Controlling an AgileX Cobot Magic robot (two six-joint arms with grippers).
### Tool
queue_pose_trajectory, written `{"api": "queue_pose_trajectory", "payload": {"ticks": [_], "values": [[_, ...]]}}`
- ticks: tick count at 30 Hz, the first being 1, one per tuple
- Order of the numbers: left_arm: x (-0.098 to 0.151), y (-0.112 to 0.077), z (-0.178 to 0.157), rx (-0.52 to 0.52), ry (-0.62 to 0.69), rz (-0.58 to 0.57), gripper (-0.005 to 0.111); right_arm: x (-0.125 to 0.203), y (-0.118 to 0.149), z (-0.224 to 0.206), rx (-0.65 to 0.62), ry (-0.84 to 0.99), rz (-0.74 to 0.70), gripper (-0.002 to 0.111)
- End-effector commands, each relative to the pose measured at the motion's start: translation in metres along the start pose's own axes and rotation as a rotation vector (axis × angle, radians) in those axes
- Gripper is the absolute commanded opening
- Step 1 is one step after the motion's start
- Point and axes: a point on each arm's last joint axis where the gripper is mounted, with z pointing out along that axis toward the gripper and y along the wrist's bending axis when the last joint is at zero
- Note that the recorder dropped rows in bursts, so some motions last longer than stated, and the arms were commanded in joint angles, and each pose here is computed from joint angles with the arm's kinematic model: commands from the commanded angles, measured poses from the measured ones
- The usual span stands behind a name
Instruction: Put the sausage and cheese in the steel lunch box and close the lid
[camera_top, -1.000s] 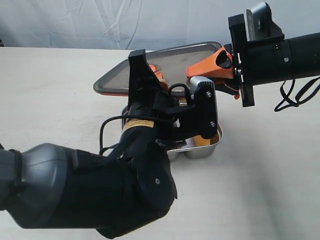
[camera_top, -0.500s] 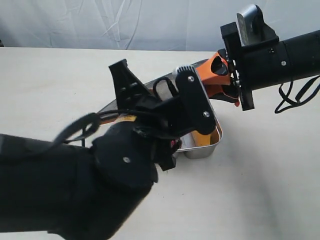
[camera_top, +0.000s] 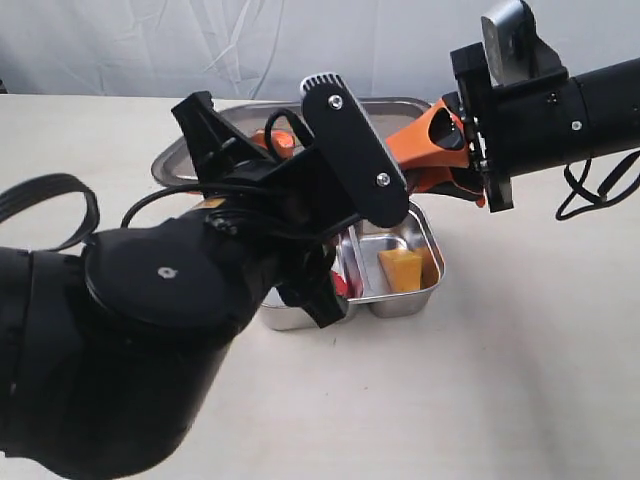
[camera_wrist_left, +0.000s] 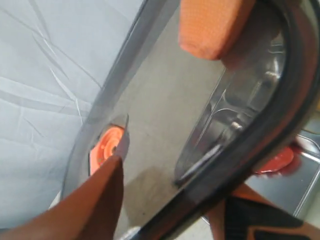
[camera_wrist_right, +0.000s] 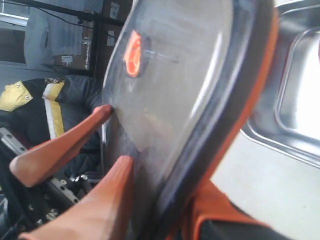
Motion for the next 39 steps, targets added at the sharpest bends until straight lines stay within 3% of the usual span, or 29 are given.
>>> {"api": "queue_pose_trajectory", "payload": {"ticks": [1, 12, 26, 32, 39], "values": [[0.006, 0.019, -0.004, -0.134, 0.027, -0.007, 0.052, 0.001, -0.031, -0.002, 0.233, 0.02, -0.108, -0.001], [0.049, 0.011, 0.001, -0.199, 0.142, 0.066, 0.053, -0.019, -0.011, -0.011, 0.241, 0.008, -0.224, -0.001], [0.058, 0.014, 0.0, -0.245, 0.168, 0.05, 0.053, -0.018, -0.016, -0.008, 0.234, 0.039, -0.231, -0.001], [0.057, 0.035, -0.015, -0.274, 0.129, -0.072, 0.049, -0.015, -0.01, -0.007, 0.159, 0.07, -0.242, -0.001], [0.077, 0.087, -0.046, -0.214, -0.01, -0.411, 0.047, -0.024, -0.014, -0.026, 0.138, 0.021, -0.235, -0.001]]}}
